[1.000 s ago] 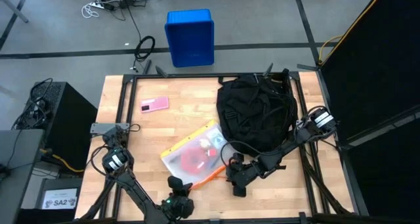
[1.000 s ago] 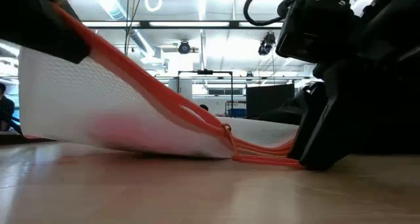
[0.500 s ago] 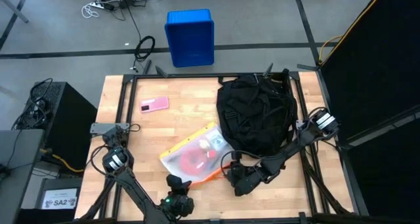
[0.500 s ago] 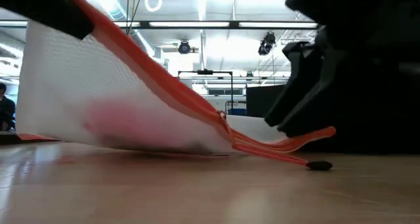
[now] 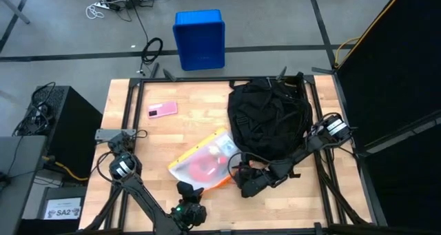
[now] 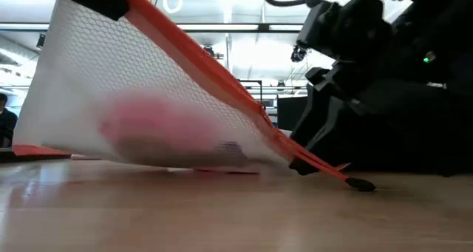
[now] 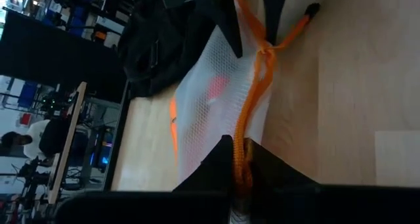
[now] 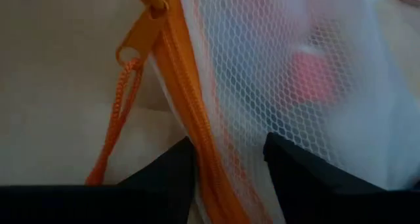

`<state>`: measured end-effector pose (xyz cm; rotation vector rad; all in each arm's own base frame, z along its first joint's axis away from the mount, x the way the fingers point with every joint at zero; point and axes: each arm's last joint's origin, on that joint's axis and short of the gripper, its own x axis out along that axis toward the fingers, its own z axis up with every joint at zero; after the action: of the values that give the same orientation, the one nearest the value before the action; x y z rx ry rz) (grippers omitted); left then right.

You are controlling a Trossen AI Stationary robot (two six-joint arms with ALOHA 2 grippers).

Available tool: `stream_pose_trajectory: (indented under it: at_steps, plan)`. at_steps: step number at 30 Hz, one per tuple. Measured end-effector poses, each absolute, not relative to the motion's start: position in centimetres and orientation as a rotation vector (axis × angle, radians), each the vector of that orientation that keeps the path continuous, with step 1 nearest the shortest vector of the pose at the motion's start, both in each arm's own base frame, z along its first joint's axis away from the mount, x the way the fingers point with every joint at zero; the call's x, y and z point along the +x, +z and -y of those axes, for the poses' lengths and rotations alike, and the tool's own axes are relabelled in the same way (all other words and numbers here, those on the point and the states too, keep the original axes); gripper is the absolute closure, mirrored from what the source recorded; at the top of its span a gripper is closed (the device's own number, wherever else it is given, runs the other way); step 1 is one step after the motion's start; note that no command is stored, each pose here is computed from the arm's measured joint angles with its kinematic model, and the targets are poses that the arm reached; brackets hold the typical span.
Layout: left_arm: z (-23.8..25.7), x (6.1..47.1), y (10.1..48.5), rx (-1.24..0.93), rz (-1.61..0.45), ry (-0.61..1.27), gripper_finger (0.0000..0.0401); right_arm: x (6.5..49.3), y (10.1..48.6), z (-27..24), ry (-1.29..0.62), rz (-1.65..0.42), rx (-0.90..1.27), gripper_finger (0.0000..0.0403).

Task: Unpack backpack
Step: Open the zip bag

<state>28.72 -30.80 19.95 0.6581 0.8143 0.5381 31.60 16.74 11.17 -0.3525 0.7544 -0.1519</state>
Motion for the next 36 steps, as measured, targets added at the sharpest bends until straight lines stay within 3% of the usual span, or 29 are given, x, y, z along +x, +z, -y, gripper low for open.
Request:
stream_pose_trajectory:
  at_steps: [5,8,16,29,36]
  plan:
    - [31.0,28.0,19.9,0.632,-0.859,0.536,0.0401,31.5,11.1,-16.6,-0.153,-0.767,-0.368,0.0385]
    - [31.4,27.3,19.8,0.594,-0.878,0.542,0.0401,31.3,10.9,-16.6,-0.173,-0.787,-0.352,0.0398]
    - [32.2,25.0,18.1,0.527,-0.904,0.559,0.0401,29.2,10.2,-16.3,-0.304,-0.922,-0.326,0.0402]
    - [31.8,24.6,17.2,0.505,-0.943,0.592,0.0401,29.1,11.3,-16.7,-0.283,-0.892,-0.333,0.0401]
    - [31.2,25.4,17.2,0.515,-0.966,0.598,0.0401,29.4,15.1,-17.3,-0.206,-0.745,-0.258,0.0355]
